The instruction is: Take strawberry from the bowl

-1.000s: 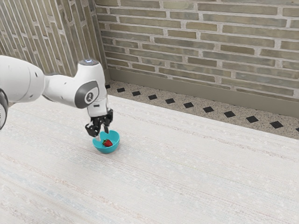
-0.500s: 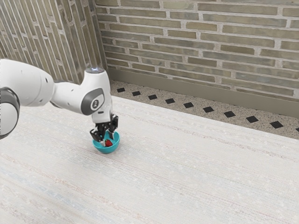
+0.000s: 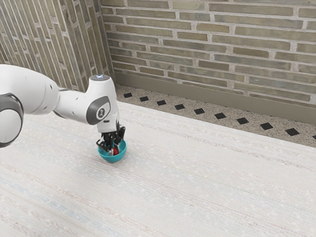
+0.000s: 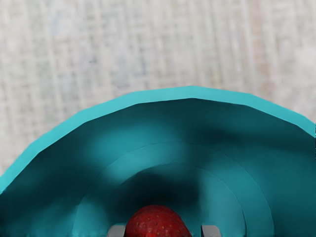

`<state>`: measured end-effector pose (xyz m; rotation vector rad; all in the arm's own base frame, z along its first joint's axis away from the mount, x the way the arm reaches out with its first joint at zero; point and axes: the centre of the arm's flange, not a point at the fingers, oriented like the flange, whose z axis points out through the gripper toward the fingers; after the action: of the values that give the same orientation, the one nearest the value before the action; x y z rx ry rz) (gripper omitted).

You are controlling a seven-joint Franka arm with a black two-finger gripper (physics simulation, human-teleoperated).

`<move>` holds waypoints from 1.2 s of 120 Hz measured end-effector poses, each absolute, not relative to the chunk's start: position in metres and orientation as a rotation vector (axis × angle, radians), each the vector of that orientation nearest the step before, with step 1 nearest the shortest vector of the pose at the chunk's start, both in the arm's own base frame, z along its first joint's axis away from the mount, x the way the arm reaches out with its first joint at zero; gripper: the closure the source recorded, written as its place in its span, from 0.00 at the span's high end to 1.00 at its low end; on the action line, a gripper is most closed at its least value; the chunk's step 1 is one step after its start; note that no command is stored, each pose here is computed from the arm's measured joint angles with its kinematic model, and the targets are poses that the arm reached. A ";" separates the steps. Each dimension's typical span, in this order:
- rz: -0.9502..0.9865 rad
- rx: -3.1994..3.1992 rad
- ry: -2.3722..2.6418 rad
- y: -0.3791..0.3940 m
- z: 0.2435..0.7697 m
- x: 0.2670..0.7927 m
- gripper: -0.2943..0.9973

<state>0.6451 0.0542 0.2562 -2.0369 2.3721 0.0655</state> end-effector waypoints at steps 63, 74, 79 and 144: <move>-0.095 -1.777 2.546 -0.107 0.358 0.626 0.23; -0.065 -1.782 2.588 -0.127 0.332 0.624 0.23; -0.052 -1.785 2.602 -0.134 0.319 0.624 0.23; -0.099 -1.961 2.414 -0.113 0.387 0.617 0.71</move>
<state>0.6168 -0.1128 0.3874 -1.9607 2.4139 -0.0986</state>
